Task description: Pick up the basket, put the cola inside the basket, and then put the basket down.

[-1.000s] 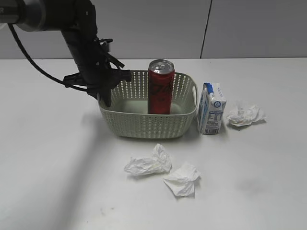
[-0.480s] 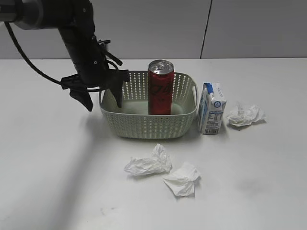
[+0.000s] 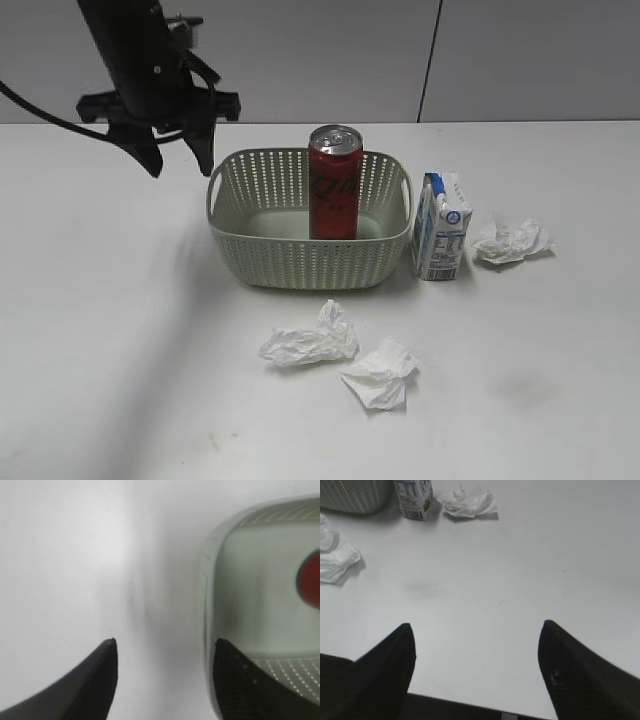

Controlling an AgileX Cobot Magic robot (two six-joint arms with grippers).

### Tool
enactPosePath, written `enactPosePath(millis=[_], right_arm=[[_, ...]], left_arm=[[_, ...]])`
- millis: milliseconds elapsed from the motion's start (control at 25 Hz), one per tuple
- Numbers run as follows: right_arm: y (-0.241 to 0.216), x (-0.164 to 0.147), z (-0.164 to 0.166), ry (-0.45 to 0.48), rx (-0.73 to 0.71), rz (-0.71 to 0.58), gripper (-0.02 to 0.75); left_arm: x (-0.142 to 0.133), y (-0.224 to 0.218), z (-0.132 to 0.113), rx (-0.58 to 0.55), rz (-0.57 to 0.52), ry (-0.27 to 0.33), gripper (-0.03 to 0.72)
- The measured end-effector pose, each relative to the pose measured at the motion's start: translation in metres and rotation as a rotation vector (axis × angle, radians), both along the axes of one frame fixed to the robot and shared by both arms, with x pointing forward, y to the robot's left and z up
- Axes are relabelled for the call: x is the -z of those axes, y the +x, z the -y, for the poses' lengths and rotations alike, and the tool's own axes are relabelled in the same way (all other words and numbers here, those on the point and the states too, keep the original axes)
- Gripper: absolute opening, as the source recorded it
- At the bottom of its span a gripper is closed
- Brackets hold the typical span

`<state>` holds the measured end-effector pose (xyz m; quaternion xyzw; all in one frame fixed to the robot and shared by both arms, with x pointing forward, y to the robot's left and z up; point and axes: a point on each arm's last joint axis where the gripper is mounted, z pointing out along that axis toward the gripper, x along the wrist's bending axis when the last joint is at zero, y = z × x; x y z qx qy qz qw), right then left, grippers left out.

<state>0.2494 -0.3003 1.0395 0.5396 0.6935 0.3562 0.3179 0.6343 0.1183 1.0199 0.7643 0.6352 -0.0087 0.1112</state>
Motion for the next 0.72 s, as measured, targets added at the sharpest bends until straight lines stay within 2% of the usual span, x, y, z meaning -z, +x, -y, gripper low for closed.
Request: enactPosePath(millis=[160,240,400,520,720], right_arm=[[0.000,-0.001,0.000,-0.009,-0.010,0.028,0.593],[-0.004,-0.002,0.000,0.002,-0.017,0.059,0.593],[-0.006,0.001,-0.004,0.058,-0.045,0.102,0.593],[-0.005,0.003,-0.005,0.073,-0.053,0.105,0.593],[-0.004,0.002,-0.006,0.077,-0.056,0.112,0.593]], left_arm=[[-0.040,-0.011,-0.009,0.005,0.101,0.003,0.454],[-0.059,-0.017,-0.015,0.008,0.158,0.023,0.459],[-0.091,-0.030,-0.026,0.008,0.250,0.039,0.533],[-0.107,-0.043,-0.035,0.007,0.297,0.062,0.589],[-0.112,-0.075,-0.056,0.013,0.303,0.140,0.606]])
